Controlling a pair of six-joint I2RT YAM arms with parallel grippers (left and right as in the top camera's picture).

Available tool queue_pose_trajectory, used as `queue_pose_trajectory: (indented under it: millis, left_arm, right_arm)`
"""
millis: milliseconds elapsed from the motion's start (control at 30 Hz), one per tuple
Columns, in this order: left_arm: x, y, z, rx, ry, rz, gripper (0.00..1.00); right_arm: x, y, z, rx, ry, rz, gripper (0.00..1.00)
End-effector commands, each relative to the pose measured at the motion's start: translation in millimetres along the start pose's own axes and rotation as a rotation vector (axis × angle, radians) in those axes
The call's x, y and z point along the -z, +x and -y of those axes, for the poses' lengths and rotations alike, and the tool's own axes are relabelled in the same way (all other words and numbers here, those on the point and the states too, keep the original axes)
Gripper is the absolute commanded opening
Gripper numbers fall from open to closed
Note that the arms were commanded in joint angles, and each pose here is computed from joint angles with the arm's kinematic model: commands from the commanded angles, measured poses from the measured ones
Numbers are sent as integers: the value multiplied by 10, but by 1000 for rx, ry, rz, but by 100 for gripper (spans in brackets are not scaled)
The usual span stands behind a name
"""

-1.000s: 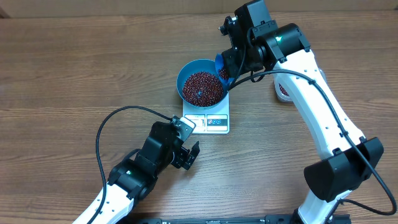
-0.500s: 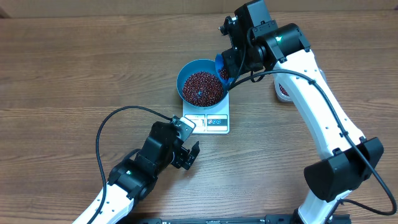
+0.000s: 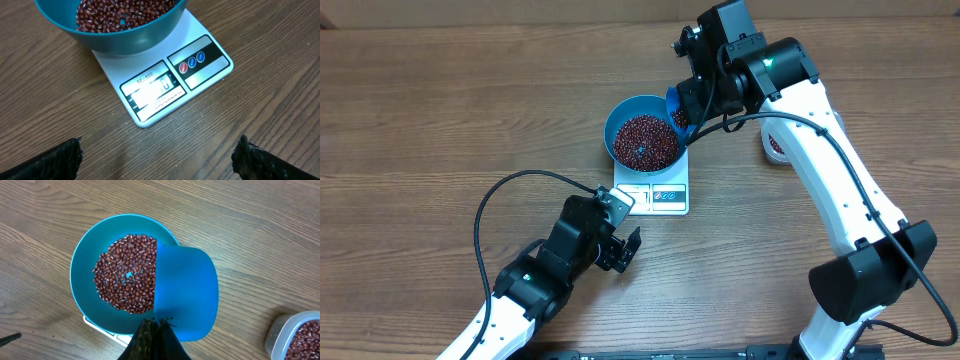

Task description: Scoop item into bowl and weigh 150g on scale

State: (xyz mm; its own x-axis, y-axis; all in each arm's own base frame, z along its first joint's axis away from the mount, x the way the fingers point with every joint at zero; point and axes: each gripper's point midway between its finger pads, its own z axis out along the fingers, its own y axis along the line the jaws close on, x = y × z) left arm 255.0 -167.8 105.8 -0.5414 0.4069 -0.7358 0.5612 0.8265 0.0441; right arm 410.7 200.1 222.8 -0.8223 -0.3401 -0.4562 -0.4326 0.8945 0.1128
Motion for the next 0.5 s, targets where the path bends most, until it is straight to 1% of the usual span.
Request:
queue_pose_trajectory:
  millis: [0, 300, 467]
  left_arm:
    - [10, -5, 9, -12, 11, 8, 100]
    - [10, -5, 9, -12, 11, 8, 99]
    - [10, -5, 9, -12, 11, 8, 100]
  right_arm:
    - [133, -52, -53, 10, -3, 36, 4]
    - [133, -23, -55, 8, -5, 24, 4]
    - [151, -20, -250, -5, -134, 22, 4]
